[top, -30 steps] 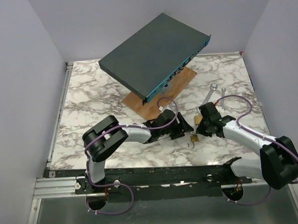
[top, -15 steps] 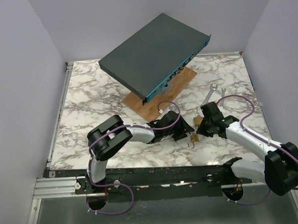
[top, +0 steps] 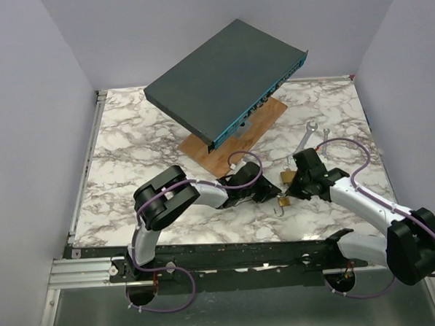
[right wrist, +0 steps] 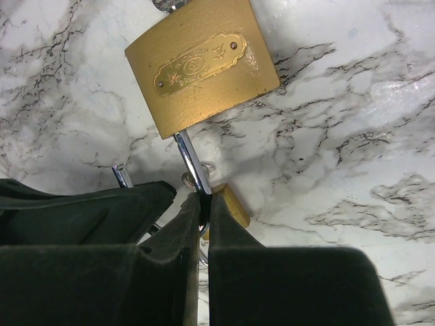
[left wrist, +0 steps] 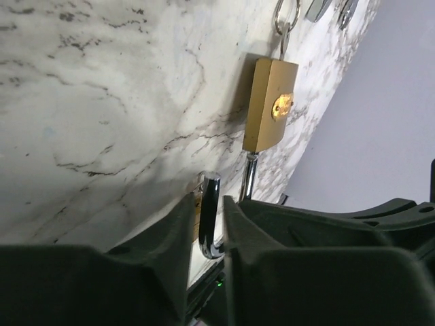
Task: Lock with the key
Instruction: Pick up the lock from the center of the board.
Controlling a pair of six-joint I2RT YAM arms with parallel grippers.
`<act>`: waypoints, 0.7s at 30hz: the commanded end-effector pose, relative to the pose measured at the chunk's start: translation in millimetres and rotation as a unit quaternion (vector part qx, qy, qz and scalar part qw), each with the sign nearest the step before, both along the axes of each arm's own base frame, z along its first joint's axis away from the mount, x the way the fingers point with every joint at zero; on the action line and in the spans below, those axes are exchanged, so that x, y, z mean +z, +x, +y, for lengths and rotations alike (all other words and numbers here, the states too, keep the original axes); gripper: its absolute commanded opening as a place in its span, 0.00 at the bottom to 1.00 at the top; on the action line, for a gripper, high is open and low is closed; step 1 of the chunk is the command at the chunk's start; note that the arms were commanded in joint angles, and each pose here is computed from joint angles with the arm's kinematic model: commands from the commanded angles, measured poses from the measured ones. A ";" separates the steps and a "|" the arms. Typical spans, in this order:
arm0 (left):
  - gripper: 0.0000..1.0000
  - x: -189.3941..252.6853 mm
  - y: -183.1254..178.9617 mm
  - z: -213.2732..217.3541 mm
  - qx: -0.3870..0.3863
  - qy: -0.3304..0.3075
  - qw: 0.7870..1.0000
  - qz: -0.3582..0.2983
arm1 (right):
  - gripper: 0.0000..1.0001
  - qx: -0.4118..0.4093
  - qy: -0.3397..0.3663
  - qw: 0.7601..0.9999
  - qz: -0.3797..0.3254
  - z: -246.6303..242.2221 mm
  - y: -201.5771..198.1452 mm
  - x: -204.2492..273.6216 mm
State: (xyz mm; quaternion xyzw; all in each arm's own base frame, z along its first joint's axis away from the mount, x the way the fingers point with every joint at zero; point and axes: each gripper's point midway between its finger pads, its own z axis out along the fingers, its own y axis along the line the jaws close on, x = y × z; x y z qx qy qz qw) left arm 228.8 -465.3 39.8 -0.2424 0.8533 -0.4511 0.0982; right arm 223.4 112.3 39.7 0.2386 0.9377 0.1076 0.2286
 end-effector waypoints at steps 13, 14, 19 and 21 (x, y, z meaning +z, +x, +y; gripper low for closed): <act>0.00 36.3 8.1 8.9 -0.020 -0.016 0.995 -0.099 | 0.50 0.023 -0.007 0.999 -0.034 0.0 7.7 30.1; 0.00 37.5 7.2 12.7 -0.028 -0.005 0.993 -0.115 | 0.56 0.027 -0.007 0.999 -0.042 0.5 9.5 36.0; 0.00 61.4 0.5 25.9 -0.072 0.010 0.977 -0.201 | 0.65 0.024 -0.010 0.996 -0.089 -0.7 24.8 69.1; 0.00 69.1 2.0 34.7 -0.077 0.030 0.968 -0.237 | 0.67 0.023 -0.011 0.994 -0.106 0.0 31.6 81.1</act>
